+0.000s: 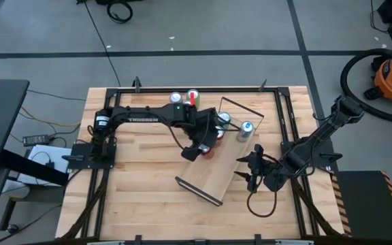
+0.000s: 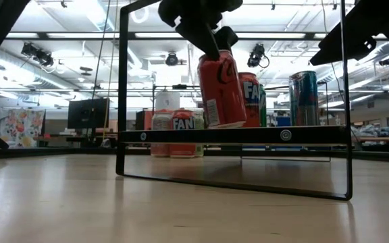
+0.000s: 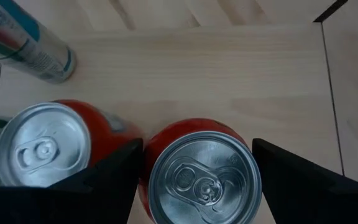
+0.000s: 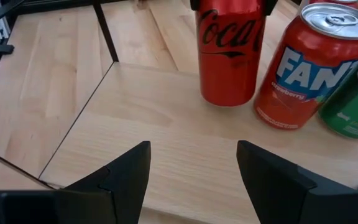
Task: Place canned beverage on shelf
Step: Put the red soda can on the shelf
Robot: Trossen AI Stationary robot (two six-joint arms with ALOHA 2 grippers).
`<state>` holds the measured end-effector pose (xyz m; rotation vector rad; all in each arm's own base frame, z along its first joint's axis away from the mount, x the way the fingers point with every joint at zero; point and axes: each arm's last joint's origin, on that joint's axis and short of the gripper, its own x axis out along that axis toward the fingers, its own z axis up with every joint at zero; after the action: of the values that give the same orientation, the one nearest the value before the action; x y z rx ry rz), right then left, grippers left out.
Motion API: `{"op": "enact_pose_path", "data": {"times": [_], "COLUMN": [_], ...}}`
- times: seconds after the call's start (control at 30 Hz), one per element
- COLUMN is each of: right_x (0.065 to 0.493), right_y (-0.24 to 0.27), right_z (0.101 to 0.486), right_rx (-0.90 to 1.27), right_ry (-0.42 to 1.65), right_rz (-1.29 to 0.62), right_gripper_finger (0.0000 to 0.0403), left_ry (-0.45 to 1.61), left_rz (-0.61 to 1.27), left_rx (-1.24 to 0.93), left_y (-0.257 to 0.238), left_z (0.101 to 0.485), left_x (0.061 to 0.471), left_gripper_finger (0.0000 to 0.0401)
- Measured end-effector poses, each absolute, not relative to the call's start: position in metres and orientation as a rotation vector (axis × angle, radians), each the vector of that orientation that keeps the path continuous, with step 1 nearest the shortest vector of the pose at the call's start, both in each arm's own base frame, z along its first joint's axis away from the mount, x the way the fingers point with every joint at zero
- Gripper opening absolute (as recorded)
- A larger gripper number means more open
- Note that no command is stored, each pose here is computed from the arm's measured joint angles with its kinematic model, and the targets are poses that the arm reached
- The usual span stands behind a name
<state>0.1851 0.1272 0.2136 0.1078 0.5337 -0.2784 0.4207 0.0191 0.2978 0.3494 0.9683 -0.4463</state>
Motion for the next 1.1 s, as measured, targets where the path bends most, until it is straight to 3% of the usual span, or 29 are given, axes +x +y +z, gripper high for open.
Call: {"op": "enact_pose_path", "data": {"times": [0.93,1.1], "right_x": [0.185,0.185], "right_y": [0.127,0.127], "right_z": [0.214,0.214], "right_rx": [0.107,0.107], "right_ry": [0.529,0.528], "right_rz": [-0.283,-0.284], "right_gripper_finger": [0.0250,0.0250], "left_ry": [1.016,1.021], "left_rz": [-0.459,-0.456], "left_rx": [0.305,0.299], "left_y": [0.018,0.016], "left_z": [0.285,0.284], "left_x": [0.422,0.422], "left_gripper_finger": [0.0291,0.0307]}}
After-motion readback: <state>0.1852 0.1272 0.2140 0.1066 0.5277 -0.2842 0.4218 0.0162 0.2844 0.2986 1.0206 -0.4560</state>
